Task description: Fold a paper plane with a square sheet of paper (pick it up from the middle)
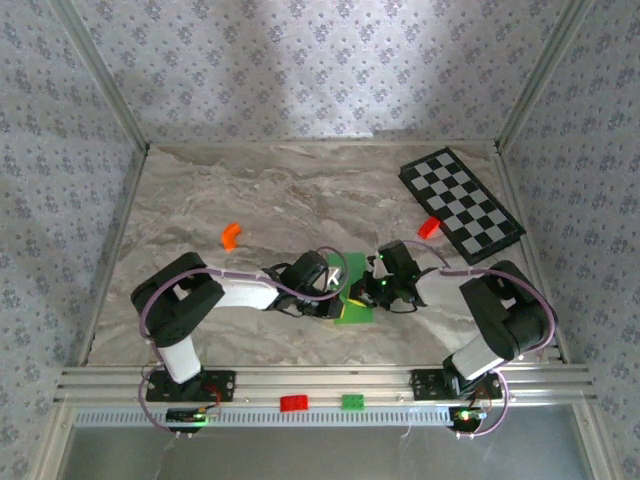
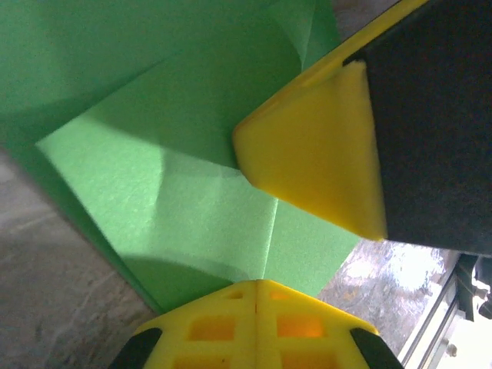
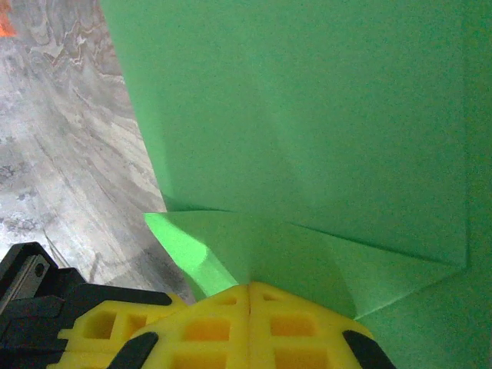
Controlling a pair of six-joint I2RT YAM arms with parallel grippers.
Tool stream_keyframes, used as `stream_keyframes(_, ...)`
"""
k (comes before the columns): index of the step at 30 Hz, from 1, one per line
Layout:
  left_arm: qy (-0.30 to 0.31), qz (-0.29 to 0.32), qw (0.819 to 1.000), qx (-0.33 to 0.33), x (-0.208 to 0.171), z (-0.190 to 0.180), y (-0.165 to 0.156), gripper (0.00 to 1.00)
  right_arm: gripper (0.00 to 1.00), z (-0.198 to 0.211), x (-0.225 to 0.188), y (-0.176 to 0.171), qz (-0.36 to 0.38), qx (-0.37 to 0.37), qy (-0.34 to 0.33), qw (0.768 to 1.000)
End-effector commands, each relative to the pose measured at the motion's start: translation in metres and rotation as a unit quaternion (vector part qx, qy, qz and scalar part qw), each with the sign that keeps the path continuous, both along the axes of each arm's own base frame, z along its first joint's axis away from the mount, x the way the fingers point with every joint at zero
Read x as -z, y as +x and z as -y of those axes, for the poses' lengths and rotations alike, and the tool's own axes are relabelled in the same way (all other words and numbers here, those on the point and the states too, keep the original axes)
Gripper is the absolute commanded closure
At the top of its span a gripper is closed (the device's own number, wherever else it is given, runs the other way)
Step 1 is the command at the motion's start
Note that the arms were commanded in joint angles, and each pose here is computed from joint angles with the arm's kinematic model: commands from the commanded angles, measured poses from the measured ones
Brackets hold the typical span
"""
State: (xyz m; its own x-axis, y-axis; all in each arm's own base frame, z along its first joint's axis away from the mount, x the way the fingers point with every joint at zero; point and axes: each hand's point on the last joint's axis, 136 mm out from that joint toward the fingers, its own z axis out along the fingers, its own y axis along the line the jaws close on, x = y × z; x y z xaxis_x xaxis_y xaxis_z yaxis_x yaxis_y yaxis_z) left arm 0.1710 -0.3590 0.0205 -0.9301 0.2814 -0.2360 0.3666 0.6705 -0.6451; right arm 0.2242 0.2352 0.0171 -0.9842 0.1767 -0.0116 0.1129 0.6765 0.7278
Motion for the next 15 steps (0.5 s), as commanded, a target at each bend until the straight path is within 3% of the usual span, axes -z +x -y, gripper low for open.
stream_keyframes(1,0.051,-0.012,0.999,-0.007,0.020,-0.018,-0.007,1.00,0.98,0.033,0.020,0.002,-0.021,0.037,-0.046,0.998)
stream_keyframes(9,0.049,-0.018,0.999,-0.007,0.023,-0.017,-0.008,1.00,0.96,0.008,-0.031,0.015,0.052,0.006,0.014,0.999)
stream_keyframes(15,0.047,-0.021,0.999,-0.007,0.024,-0.015,-0.008,1.00,0.96,-0.004,-0.012,-0.006,0.030,-0.006,-0.004,1.000)
